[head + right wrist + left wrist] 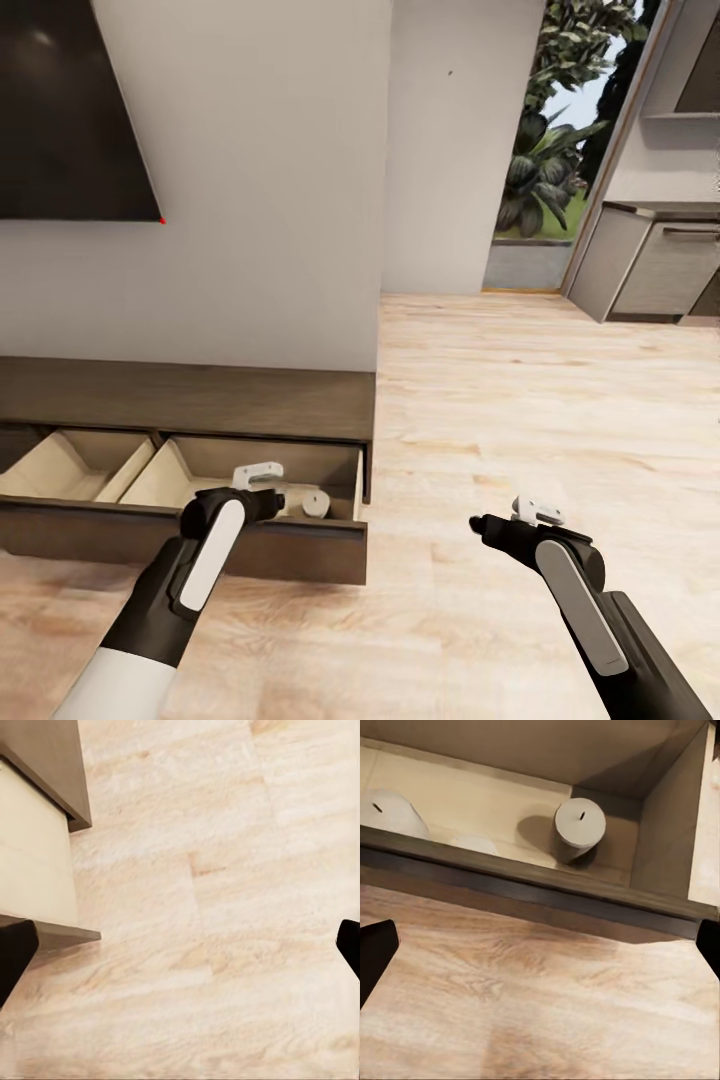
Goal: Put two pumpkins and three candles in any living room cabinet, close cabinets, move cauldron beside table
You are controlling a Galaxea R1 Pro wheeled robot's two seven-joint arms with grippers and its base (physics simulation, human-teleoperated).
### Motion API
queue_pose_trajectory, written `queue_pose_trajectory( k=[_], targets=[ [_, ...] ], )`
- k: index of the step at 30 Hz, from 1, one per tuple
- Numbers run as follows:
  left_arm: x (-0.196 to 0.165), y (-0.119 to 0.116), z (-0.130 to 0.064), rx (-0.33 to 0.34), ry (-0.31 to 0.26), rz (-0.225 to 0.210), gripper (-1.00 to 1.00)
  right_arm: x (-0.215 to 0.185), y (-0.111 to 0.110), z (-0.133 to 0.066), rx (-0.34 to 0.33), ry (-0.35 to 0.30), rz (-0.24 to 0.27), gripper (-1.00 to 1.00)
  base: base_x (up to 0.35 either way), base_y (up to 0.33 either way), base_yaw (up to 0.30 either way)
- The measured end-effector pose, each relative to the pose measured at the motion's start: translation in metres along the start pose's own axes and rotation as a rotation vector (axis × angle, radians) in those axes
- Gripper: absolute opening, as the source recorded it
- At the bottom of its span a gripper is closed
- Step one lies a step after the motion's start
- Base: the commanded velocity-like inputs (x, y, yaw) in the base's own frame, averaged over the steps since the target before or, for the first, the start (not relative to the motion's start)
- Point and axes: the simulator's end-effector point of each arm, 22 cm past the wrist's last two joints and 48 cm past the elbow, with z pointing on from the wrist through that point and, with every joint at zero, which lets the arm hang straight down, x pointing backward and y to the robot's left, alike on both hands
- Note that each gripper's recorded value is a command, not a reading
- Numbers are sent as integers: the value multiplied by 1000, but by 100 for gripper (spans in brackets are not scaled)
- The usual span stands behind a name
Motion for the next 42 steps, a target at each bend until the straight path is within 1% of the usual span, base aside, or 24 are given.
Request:
queue_pose_trajectory(
  k=[13,21,28,38,42],
  targets=[
    [-19,-1,-19,-2,2,0,100,-19,6,-19,-1,1,1,100,-325,2,0],
    [-19,-1,-19,-3,1,1,100,-20,7,-20,-3,-1,0,100,-320,0,-54],
    [-19,-1,-20,-4,1,2,100,-20,6,-20,-1,-2,-3,100,-67,0,-5],
    [-3,0,-4,-3,-5,-4,100,-12,1,-10,-6,-18,-9,100,-2,0,0],
    [9,1,3,-3,1,-3,100,-7,9,-6,-38,-22,-10,100,0,0,0]
  ],
)
